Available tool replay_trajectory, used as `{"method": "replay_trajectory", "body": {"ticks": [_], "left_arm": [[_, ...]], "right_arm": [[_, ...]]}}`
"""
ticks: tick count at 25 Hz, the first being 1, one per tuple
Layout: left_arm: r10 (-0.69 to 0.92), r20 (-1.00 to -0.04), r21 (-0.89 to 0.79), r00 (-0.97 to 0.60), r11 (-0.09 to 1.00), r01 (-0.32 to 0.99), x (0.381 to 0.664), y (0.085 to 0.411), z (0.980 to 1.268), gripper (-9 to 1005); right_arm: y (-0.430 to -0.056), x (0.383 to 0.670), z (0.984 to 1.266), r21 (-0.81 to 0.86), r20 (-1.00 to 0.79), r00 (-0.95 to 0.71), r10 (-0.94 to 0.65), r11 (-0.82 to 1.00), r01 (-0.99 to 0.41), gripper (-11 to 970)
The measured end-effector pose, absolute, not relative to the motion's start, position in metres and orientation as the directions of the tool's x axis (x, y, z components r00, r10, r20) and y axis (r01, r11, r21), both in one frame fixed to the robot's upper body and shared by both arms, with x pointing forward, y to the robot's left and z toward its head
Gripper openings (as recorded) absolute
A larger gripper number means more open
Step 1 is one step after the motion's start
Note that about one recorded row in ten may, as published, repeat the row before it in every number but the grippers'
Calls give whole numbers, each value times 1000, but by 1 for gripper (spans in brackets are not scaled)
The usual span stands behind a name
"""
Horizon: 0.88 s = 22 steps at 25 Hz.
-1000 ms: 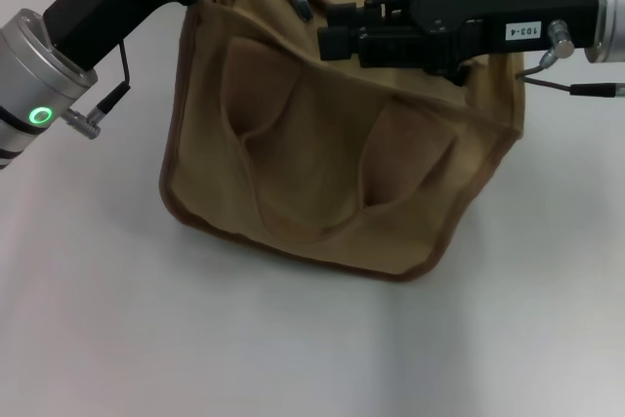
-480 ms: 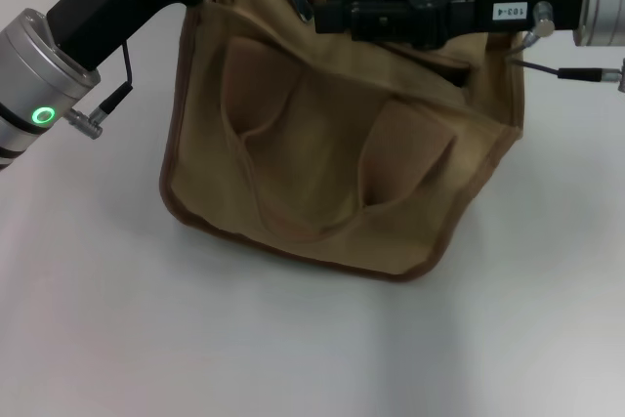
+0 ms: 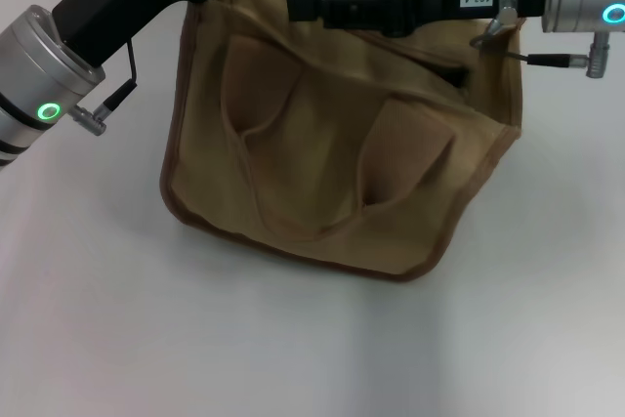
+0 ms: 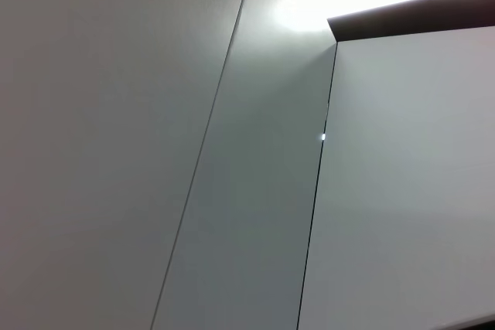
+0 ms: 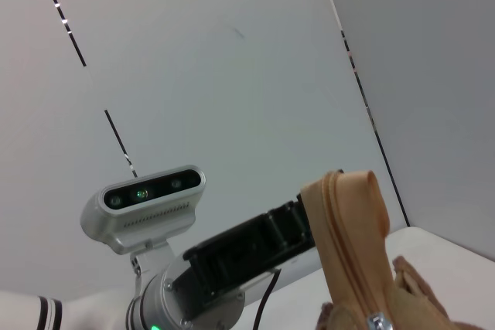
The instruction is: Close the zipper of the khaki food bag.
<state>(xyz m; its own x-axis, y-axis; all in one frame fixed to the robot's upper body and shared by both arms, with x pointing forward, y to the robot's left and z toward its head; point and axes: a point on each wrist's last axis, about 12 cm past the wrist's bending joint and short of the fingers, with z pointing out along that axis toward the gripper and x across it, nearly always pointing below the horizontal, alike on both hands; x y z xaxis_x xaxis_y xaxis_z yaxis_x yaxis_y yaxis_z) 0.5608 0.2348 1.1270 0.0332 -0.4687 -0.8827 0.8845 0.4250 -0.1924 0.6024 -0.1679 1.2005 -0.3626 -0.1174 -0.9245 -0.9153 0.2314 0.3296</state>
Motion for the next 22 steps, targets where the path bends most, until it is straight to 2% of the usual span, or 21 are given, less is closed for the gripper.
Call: {"method": "replay_trajectory", "body": {"ticks": [12, 22], "left_arm": [[-461, -887, -192, 34, 435, 880, 565, 232, 1127, 77], [-458, -888, -197, 32, 443, 875, 566, 231, 1127, 78]], "right_arm": [[-159, 608, 1197, 324, -926, -357, -124, 225, -919, 411], [-162, 608, 1196, 293, -937, -326, -124, 227, -929, 266]]}}
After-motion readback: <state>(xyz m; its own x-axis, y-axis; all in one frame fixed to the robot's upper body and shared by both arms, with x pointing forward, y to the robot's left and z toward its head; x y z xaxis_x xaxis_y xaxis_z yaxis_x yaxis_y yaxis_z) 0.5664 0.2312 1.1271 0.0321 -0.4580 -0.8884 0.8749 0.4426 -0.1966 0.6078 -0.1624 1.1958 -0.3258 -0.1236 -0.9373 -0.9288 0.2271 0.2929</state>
